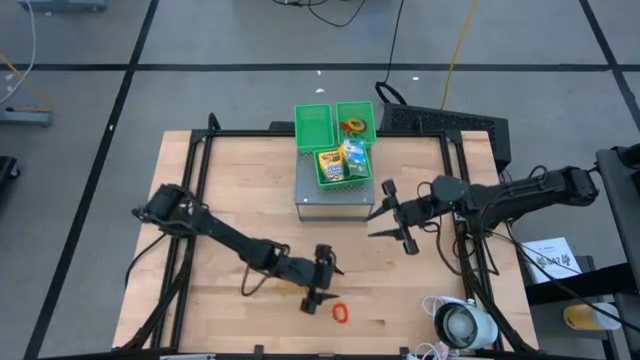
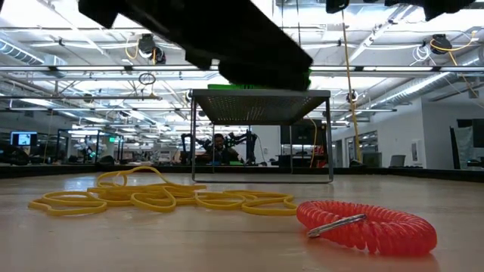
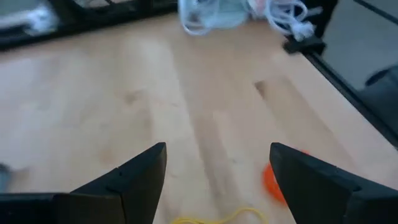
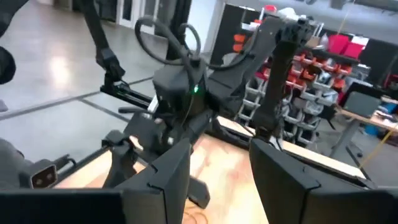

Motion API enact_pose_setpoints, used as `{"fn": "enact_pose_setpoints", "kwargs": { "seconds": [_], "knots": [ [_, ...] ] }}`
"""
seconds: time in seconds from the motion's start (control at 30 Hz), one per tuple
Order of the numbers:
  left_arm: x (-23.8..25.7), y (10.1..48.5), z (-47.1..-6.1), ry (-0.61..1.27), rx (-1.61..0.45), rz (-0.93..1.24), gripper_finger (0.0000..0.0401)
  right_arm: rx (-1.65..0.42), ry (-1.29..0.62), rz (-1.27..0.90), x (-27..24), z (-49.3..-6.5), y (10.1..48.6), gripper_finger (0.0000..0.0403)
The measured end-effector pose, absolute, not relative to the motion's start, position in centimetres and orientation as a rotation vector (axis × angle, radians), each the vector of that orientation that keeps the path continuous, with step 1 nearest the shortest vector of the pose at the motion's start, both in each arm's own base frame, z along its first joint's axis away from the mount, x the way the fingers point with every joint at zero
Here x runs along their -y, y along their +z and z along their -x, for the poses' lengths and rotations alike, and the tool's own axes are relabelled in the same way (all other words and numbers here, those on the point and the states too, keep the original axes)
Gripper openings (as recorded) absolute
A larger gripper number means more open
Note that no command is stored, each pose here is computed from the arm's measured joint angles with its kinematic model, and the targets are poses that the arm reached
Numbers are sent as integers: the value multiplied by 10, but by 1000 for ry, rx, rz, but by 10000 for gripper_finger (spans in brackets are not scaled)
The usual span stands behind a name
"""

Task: Pick & Place Office Desk Supplies
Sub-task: Put the orange spring keychain into the right green bin on the shelf

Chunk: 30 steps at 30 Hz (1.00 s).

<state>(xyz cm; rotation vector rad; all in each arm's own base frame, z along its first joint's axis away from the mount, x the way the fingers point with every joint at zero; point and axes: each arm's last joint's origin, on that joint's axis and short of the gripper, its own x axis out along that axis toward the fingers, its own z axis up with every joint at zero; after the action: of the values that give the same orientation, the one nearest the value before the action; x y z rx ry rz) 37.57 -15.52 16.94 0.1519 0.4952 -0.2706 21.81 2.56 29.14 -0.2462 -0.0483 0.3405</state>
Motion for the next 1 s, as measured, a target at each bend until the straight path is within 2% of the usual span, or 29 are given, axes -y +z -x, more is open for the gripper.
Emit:
{"fn": "enact_pose_setpoints", "kwargs": {
  "seconds": [0.3,0.47,0.77,1.0],
  "knots": [
    [173,140,-402,-354,-567,-70,296,71,325,248,-27,-211,289,155],
    [174,119,-403,-292,-623,-119,296,111,319,265,-26,-206,295,155],
    [187,104,-396,-283,-694,-82,296,143,315,274,-25,-199,301,155],
    [184,97,-385,-131,-824,-131,296,139,315,274,-25,-199,301,155]
  ]
}}
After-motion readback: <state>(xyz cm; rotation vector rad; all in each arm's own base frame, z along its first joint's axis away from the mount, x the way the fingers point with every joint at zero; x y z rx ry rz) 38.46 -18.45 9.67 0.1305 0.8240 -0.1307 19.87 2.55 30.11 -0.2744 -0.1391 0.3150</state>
